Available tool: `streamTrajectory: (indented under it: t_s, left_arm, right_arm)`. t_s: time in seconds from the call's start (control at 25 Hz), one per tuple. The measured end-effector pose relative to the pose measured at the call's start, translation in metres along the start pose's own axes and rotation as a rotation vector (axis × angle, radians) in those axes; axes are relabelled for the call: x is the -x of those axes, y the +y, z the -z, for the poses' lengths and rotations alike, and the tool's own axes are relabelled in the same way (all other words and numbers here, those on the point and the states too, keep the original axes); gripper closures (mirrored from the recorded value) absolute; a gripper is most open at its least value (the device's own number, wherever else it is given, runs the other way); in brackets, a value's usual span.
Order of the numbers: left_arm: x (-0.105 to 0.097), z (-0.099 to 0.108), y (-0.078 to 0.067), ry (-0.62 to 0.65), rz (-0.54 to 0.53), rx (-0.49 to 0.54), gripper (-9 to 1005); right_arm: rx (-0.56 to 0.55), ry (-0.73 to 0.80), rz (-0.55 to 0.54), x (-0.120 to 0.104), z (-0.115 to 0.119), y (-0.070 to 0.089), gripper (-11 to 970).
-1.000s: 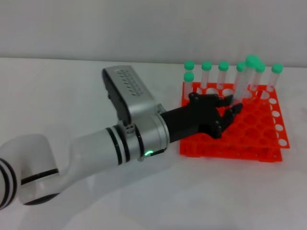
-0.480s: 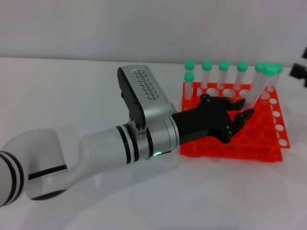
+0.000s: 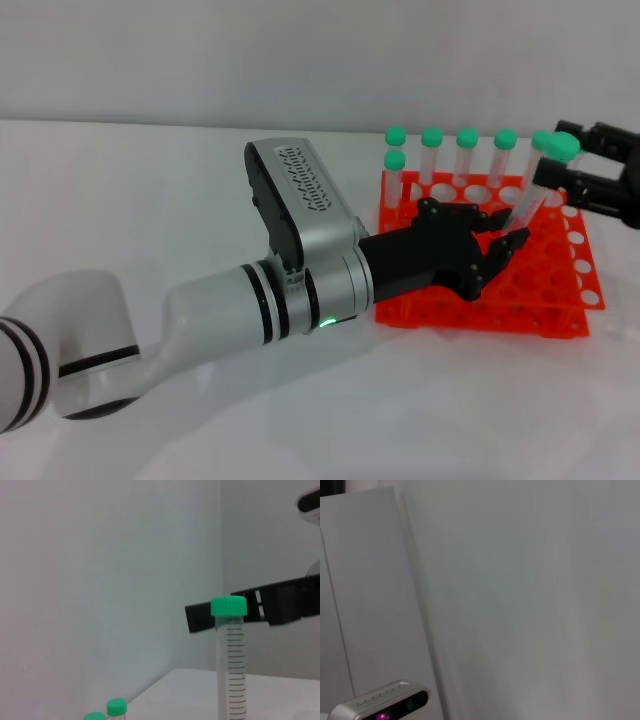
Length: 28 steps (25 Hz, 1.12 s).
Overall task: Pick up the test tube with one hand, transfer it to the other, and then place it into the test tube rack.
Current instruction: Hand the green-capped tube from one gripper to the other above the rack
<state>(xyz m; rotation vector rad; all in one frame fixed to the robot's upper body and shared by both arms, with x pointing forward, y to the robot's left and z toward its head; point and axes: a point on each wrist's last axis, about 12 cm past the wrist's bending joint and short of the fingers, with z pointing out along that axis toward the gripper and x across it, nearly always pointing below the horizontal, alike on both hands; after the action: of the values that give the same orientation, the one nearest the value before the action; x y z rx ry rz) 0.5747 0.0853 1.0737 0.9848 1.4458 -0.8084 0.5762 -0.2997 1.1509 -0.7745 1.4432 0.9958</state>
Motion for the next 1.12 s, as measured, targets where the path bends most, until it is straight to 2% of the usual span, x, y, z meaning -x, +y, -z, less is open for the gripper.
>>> streamTrajectory:
  t_s: [0.48, 0.92, 1.12]
  left_arm:
    - [-0.0011, 0.0016, -0.0022, -0.007, 0.009, -0.002, 777]
    - [-0.0035, 0.0049, -0.0019, -0.006, 0.015, 0.004, 773]
    - [-0.0038, 0.0051, -0.0020, -0.006, 0.015, 0.005, 772]
  right_arm:
    - [-0.011, 0.000, -0.026, -0.0063, -0.0060, 0.0015, 249]
    - [-0.032, 0.002, -0.025, -0.0091, -0.0034, 0.0006, 609]
    - [-0.030, 0.003, -0.026, -0.0096, -0.0042, 0.0011, 715]
